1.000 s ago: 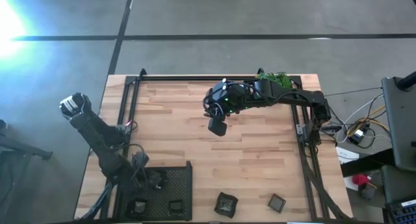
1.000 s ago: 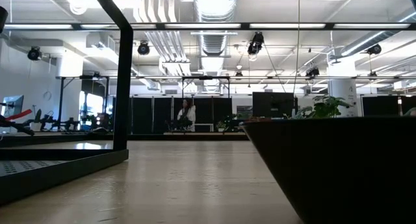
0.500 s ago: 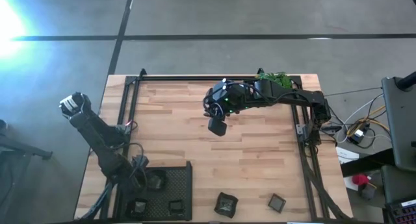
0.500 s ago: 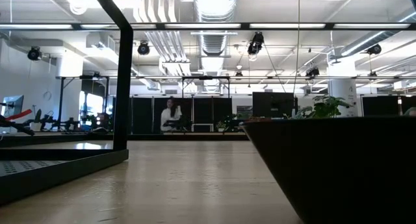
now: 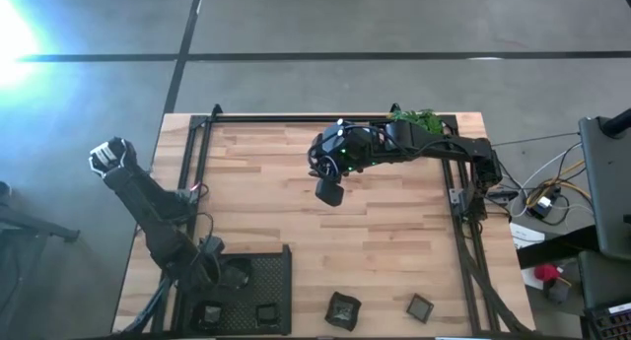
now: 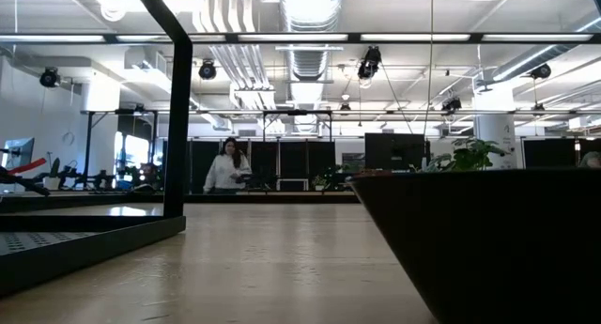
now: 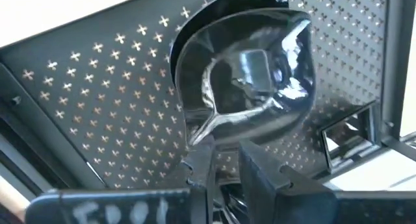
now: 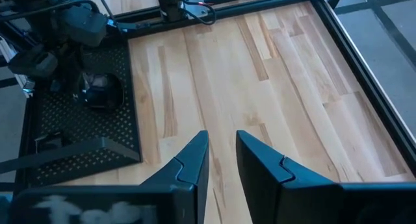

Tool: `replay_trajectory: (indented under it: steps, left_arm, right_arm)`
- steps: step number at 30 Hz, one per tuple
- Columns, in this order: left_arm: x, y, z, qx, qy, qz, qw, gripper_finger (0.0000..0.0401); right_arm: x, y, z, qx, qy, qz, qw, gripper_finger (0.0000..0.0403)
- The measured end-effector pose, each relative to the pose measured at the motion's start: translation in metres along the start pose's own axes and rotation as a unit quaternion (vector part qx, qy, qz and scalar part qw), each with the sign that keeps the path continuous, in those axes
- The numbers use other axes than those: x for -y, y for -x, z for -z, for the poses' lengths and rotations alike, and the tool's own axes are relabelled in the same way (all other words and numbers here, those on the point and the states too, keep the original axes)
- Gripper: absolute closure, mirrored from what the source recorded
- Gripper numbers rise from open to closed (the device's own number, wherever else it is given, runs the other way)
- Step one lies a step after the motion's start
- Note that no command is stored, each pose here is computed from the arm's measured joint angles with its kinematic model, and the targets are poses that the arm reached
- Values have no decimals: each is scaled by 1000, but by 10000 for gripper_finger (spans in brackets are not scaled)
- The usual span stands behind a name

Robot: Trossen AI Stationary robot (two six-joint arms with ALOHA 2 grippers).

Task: Pick & Place Mini shaped plates
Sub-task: Stack the black square plate on the black square plate on the shelf

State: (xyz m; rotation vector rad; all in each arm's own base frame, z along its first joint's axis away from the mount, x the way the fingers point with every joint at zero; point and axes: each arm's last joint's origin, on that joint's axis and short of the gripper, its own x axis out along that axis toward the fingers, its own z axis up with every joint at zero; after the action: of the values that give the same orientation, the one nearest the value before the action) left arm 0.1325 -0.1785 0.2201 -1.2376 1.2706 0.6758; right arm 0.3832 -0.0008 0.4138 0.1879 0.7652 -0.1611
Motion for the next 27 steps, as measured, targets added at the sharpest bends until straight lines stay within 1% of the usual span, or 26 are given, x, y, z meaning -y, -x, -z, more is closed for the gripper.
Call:
replay_trajectory:
  steps: [5, 7, 10, 11, 15, 17, 20, 22, 24, 27]
  left_arm:
    - [-1, 7, -1, -1, -10, 17, 1000, 341]
    - [1, 7, -3, 24, -21, 39, 999, 341]
    - [8, 7, -5, 75, -43, 94, 992, 341]
    - [10, 5, -6, 89, -49, 99, 990, 341]
    - [12, 2, -10, 110, -84, 96, 986, 341]
    - [13, 4, -11, 116, -118, 93, 982, 341]
    - [17, 18, -11, 139, -152, 110, 972, 341]
    - [18, 28, -13, 174, -164, 121, 963, 341]
    - [19, 38, -15, 210, -175, 134, 953, 341]
    - [21, 55, -18, 257, -192, 162, 933, 341]
  right_arm:
    - [0, 0, 0, 0, 0, 0, 1000, 330]
    - [0, 0, 0, 0, 0, 0, 1000, 330]
    - [0, 0, 0, 0, 0, 0, 1000, 330]
    - [0, 0, 0, 0, 0, 0, 1000, 330]
    - [0, 0, 0, -1, 2, 1, 1000, 330]
    - [1, 4, 2, -8, 3, 2, 1000, 330]
    - [1, 19, 4, -6, -1, 0, 1000, 330]
    - [2, 32, 4, 4, -19, -3, 1000, 330]
    - [2, 38, 4, 5, -34, -3, 999, 330]
    - [3, 39, 7, -5, -46, 1, 999, 330]
